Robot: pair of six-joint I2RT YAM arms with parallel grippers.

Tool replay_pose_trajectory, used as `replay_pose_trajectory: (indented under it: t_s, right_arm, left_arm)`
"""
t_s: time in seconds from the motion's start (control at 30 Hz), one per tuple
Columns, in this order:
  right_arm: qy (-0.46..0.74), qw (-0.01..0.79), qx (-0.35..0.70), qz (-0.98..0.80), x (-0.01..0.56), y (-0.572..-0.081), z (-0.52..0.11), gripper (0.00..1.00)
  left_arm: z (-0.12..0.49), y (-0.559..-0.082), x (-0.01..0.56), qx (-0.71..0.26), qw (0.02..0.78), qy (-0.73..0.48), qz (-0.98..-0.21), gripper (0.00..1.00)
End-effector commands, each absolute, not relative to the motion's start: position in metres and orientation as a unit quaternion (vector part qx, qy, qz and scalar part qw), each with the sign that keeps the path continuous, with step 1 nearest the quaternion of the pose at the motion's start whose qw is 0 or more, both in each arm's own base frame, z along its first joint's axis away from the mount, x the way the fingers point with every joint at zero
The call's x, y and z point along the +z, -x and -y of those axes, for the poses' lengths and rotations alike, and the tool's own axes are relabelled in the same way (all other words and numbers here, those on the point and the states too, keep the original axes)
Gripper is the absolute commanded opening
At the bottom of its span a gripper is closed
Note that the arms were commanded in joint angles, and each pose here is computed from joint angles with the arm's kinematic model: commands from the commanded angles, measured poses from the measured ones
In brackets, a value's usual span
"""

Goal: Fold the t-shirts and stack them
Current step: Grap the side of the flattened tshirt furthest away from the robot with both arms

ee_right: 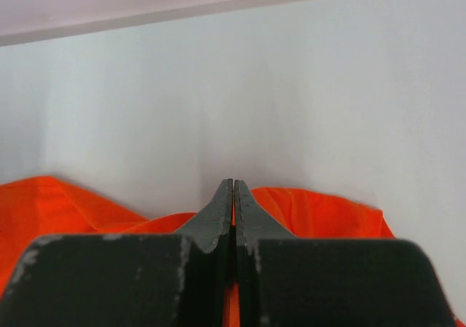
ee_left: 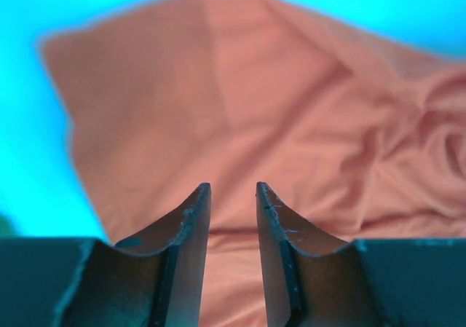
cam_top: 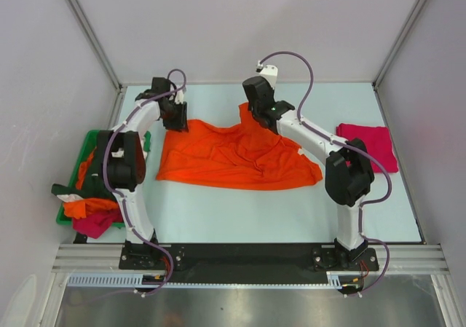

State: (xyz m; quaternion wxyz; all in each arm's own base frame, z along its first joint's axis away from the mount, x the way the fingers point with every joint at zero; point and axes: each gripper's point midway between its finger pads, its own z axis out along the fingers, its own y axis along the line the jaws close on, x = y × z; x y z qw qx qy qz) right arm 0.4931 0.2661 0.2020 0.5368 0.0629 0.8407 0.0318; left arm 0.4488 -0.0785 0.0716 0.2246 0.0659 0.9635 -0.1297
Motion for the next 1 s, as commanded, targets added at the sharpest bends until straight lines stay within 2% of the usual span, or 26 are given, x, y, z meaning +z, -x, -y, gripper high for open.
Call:
replay_pose_trajectory:
  t_s: [0.0,0.23,0.43,0.63,0.8,0.97]
  right_arm:
    - [-0.066,0.554,0.027,-0.829,0.217,-0.504,-0.266,0.00]
    - [-0.070,0.546,0.018,-0.835,0.206,-0.512,-0.254,0.00]
    - [-0.074,0.535,0.017,-0.841,0.193,-0.523,-0.244,0.00]
    - [-0.078,0.547,0.019,-0.833,0.210,-0.528,-0.244,0.00]
    - [-0.068,0.552,0.030,-0.831,0.232,-0.495,-0.254,0.00]
    - [-0.044,0.518,0.028,-0.854,0.200,-0.436,-0.262,0.00]
  left_arm:
    - [0.058,-0.497,0.100,-0.079,0.296,-0.029,-0.952,0.38]
    - [0.025,-0.521,0.084,-0.013,0.286,0.000,-0.958,0.39]
    - [0.017,-0.525,0.058,-0.007,0.249,-0.003,-0.968,0.39]
    - [0.031,-0.515,0.045,-0.043,0.217,-0.017,-0.975,0.38]
    - [0.035,-0.512,0.045,-0.050,0.213,-0.021,-0.976,0.37]
    - [0.037,-0.506,0.050,-0.056,0.210,-0.026,-0.976,0.37]
